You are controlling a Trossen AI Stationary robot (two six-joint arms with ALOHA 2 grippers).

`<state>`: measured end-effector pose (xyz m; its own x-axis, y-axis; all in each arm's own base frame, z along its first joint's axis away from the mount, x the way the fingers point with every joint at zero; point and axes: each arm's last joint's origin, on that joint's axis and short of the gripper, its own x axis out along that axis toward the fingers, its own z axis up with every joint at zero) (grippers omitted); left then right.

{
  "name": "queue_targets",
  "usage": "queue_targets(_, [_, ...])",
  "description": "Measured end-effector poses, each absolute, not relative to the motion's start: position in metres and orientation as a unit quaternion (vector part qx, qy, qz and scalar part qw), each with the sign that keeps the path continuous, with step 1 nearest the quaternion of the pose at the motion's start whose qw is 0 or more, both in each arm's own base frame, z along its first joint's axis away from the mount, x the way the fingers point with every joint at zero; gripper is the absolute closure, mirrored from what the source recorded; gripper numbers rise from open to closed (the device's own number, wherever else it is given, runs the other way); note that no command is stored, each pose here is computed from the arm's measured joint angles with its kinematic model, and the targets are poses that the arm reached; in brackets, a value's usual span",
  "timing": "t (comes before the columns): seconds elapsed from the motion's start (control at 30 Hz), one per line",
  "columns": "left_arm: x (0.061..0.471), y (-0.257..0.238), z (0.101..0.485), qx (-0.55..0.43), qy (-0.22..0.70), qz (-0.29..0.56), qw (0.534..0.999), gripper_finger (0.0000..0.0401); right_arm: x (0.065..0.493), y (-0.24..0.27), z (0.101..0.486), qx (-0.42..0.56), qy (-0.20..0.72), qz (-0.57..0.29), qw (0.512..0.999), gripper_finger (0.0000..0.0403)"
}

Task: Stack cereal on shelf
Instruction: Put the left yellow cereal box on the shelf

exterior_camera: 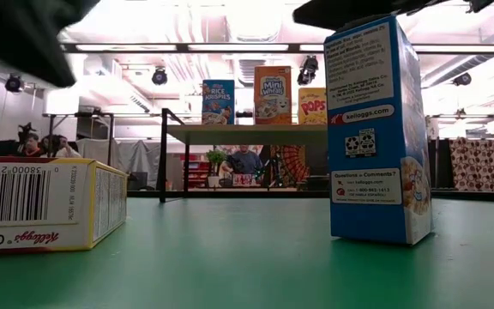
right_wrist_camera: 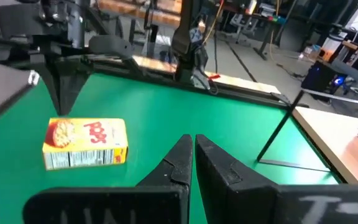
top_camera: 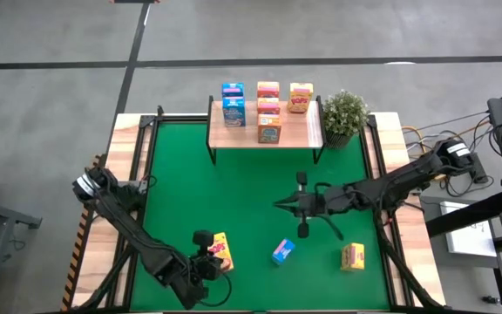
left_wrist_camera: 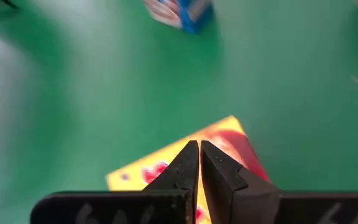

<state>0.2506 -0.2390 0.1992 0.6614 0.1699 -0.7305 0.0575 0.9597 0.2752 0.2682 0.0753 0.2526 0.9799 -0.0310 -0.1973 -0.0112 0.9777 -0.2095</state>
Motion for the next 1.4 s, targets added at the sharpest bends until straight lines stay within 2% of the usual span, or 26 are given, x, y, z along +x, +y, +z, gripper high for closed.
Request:
queue_targets(0.2, [0.245,-0.228,0.171,0.125,0.420,0.042,0.898,0.0401,0.286,0.081,0.250,-0.122,0.119,-0.002,0.985,0.0394])
queue_targets(0.47, [0.249,-0.199,0.150,0.143,0.432,0.091,0.886,0.0401,0.287,0.081,0.250,-0.118,0.122,-0.003,0.985,0.0394])
queue_targets(0.87, [0.256,-0.163,0.157,0.216,0.469,0.118,0.848,0.0401,0.285,0.081,0.252,-0.113,0.119,-0.003,0.986,0.0394])
queue_targets(1.0, [0.250,-0.162,0.178,0.173,0.456,0.104,0.867,0.0401,0.285,0.081,0.252,-0.113,0.120,-0.003,0.986,0.0394])
queue_targets(1.2, [0.238,-0.176,0.201,0.019,0.466,0.011,0.884,0.0401,0.285,0.081,0.252,-0.116,0.120,-0.003,0.986,0.0394])
queue_targets(1.33, [0.233,-0.190,0.196,0.017,0.463,-0.003,0.886,0.0401,0.285,0.081,0.252,-0.120,0.120,-0.003,0.985,0.0394])
queue_targets(1.4, [0.234,-0.193,0.189,0.042,0.450,0.022,0.892,0.0401,0.285,0.081,0.252,-0.123,0.120,-0.002,0.985,0.0394])
